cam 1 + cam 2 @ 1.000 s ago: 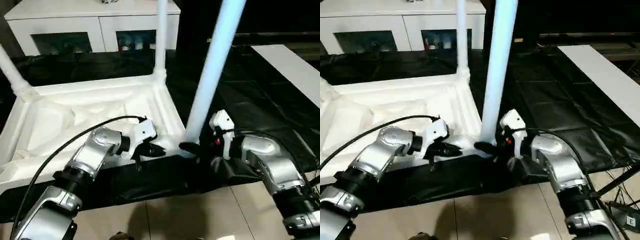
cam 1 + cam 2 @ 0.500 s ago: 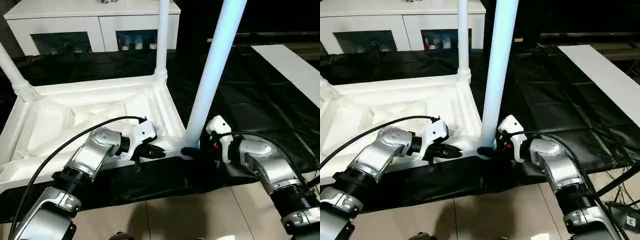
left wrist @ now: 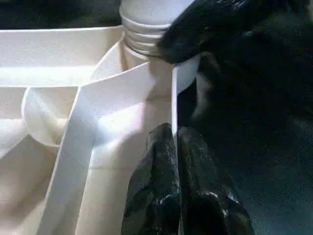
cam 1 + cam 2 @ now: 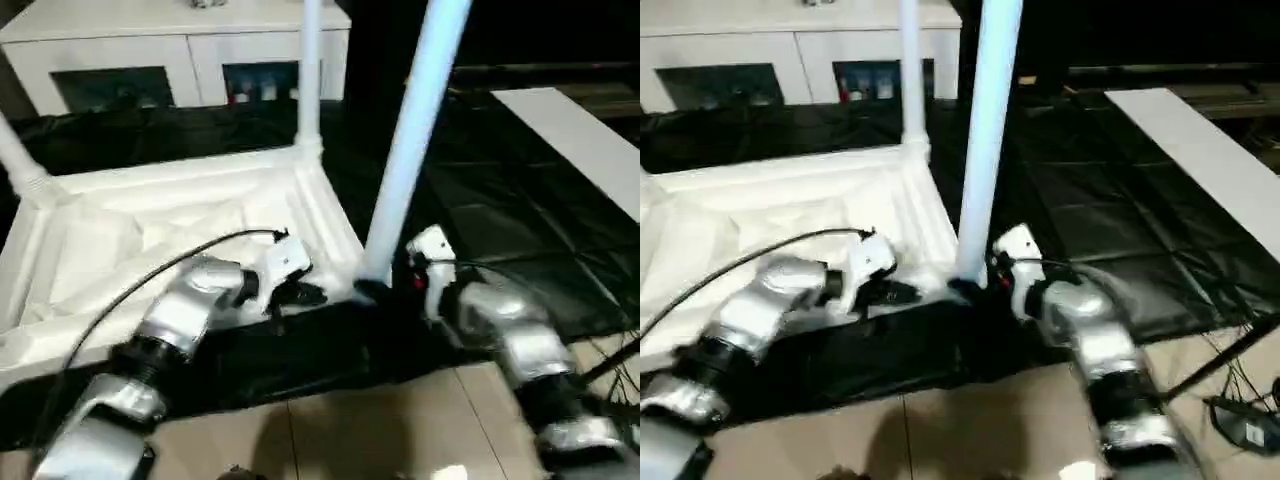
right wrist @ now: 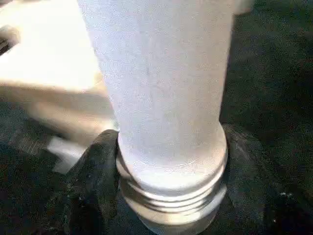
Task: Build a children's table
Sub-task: Rotate leg to tighten
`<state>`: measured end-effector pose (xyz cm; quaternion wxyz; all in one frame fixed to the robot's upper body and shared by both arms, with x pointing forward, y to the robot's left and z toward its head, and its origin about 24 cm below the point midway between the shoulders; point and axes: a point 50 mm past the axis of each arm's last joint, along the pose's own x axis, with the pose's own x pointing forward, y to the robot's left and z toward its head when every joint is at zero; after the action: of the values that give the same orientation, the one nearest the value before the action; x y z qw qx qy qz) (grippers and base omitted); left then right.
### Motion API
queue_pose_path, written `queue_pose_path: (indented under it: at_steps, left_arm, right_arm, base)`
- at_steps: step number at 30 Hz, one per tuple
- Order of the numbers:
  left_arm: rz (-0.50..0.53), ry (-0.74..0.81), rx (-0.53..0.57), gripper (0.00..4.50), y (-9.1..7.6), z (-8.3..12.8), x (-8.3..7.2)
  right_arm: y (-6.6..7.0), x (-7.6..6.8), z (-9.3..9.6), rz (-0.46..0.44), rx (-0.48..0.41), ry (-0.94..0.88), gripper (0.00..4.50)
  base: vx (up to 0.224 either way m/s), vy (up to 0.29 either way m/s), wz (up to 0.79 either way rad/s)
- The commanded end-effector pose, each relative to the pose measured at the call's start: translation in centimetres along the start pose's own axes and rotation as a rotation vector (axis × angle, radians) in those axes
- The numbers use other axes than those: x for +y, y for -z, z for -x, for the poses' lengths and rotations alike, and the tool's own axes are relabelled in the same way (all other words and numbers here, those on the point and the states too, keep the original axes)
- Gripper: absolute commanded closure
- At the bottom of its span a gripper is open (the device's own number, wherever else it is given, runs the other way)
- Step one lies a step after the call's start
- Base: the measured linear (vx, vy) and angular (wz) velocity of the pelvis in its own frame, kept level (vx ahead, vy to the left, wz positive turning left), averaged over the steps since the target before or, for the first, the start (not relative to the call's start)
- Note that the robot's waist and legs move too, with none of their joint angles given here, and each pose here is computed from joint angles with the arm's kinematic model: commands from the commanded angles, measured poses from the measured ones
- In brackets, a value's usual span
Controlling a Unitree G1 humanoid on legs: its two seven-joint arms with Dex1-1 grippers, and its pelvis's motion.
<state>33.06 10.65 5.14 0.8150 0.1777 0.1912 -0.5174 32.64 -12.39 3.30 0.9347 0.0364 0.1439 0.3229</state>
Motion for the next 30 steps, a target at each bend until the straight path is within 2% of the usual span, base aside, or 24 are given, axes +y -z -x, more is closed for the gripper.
queue_pose_path:
  at_steps: [1, 2, 3, 5, 6, 9, 10, 11, 14, 16, 17, 18, 19, 20, 22, 24, 25, 26, 28, 29, 30]
  left_arm:
    - [0.018, 0.014, -0.027, 4.5, -0.2, -1.5, -1.0]
    - [0.051, -0.057, -0.039, 4.5, -0.5, -2.2, -0.8]
    - [0.051, -0.057, -0.039, 4.5, -0.5, -2.2, -0.8]
    - [0.092, -0.213, -0.029, 4.5, -0.8, -3.4, -0.2]
    - [0.109, -0.3, -0.023, 4.5, -1.1, -4.0, 0.0]
    - [0.117, -0.385, -0.037, 4.5, -1.7, -4.8, 0.2]
    - [0.116, -0.387, -0.039, 4.5, -1.8, -4.9, 0.2]
    - [0.11, -0.402, -0.057, 4.5, -2.3, -5.2, 0.2]
    - [0.108, -0.407, -0.065, 4.5, -2.5, -5.2, 0.3]
    - [0.114, -0.403, -0.07, 4.5, -2.3, -4.9, 0.5]
    - [0.115, -0.4, -0.071, 4.5, -2.2, -4.8, 0.6]
    - [0.093, -0.378, -0.072, 4.5, -1.8, -4.0, 1.0]
    - [0.093, -0.378, -0.072, 4.5, -1.8, -4.0, 1.0]
    - [0.075, -0.362, -0.077, 4.5, -1.6, -3.4, 1.2]
    - [0.065, -0.313, -0.095, 4.5, -1.5, -2.8, 1.2]
    - [0.045, -0.248, -0.118, 4.5, -1.5, -1.9, 1.3]
    - [0.012, -0.152, -0.133, 4.5, -1.4, -1.3, 0.9]
    - [0.002, -0.125, -0.136, 4.5, -1.4, -1.1, 0.8]
    - [-0.037, 0.016, -0.113, 4.5, -0.9, 0.0, 0.1]
    - [-0.038, 0.027, -0.111, 4.5, -0.9, 0.1, 0.1]
    - [-0.041, 0.126, -0.092, 4.5, -0.5, 1.2, -0.3]
  right_arm:
    - [-1.8, 0.4, -1.0, -0.093, -0.112, 0.04, 1.83]
    - [-2.0, 1.2, -2.0, -0.133, -0.134, 0.07, 1.83]
    - [-2.0, 1.2, -2.0, -0.133, -0.134, 0.07, 1.83]
    - [-2.2, 2.5, -3.9, -0.133, -0.118, 0.19, 1.83]
    - [-2.2, 3.1, -4.9, -0.106, -0.085, 0.271, 1.83]
    - [-1.9, 4.3, -6.1, -0.057, -0.028, 0.361, 1.83]
    - [-1.9, 4.5, -6.2, -0.056, -0.029, 0.349, 1.83]
    - [-2.0, 6.7, -7.1, -0.038, -0.042, 0.241, 1.83]
    - [-2.5, 7.8, -7.3, -0.018, -0.088, 0.174, 1.83]
    - [-3.1, 7.4, -7.1, -0.028, -0.129, 0.187, 1.27]
    - [-3.3, 7.2, -7.0, -0.03, -0.146, 0.194, 1.27]
    - [-4.3, 5.8, -6.1, -0.027, -0.206, 0.223, 1.13]
    - [-4.3, 5.8, -6.1, -0.027, -0.206, 0.223, 1.11]
    - [-4.7, 5.0, -5.5, -0.017, -0.228, 0.225, 0.91]
    - [-4.6, 4.1, -4.6, -0.03, -0.222, 0.204, 0.78]
    - [-4.3, 3.1, -3.4, -0.002, -0.201, 0.13, 0.78]
    - [-4.0, 2.6, -2.3, 0.015, -0.183, 0.056, 0.78]
    - [-3.9, 2.4, -2.0, 0.019, -0.177, 0.034, 0.78]
    - [-3.0, 1.6, -0.3, 0.08, -0.122, -0.08, 0.78]
    - [-3.0, 1.6, -0.2, 0.085, -0.116, -0.09, 0.78]
    - [-2.4, 0.9, 1.3, 0.149, -0.052, -0.187, 0.78]
  base:
    - [0.0, 0.0, 0.0]
    - [0.0, 0.0, 0.0]
    - [0.0, 0.0, 0.0]
    - [0.0, 0.0, 0.0]
    - [0.0, 0.0, 0.0]
    - [0.0, 0.0, 0.0]
    - [0.0, 0.0, 0.0]
    - [0.0, 0.0, 0.0]
    - [0.0, 0.0, 0.0]
    - [0.0, 0.0, 0.0]
    - [0.0, 0.0, 0.0]
    - [0.0, 0.0, 0.0]
    - [0.0, 0.0, 0.0]
    - [0.0, 0.0, 0.0]
    - [-0.005, -0.001, -0.1]
    - [0.0, 0.0, 0.0]
    - [0.0, 0.0, 0.0]
    - [0.0, 0.0, 0.0]
    - [0.0, 0.0, 0.0]
    - [0.0, 0.0, 0.0]
    - [0.0, 0.0, 0.0]
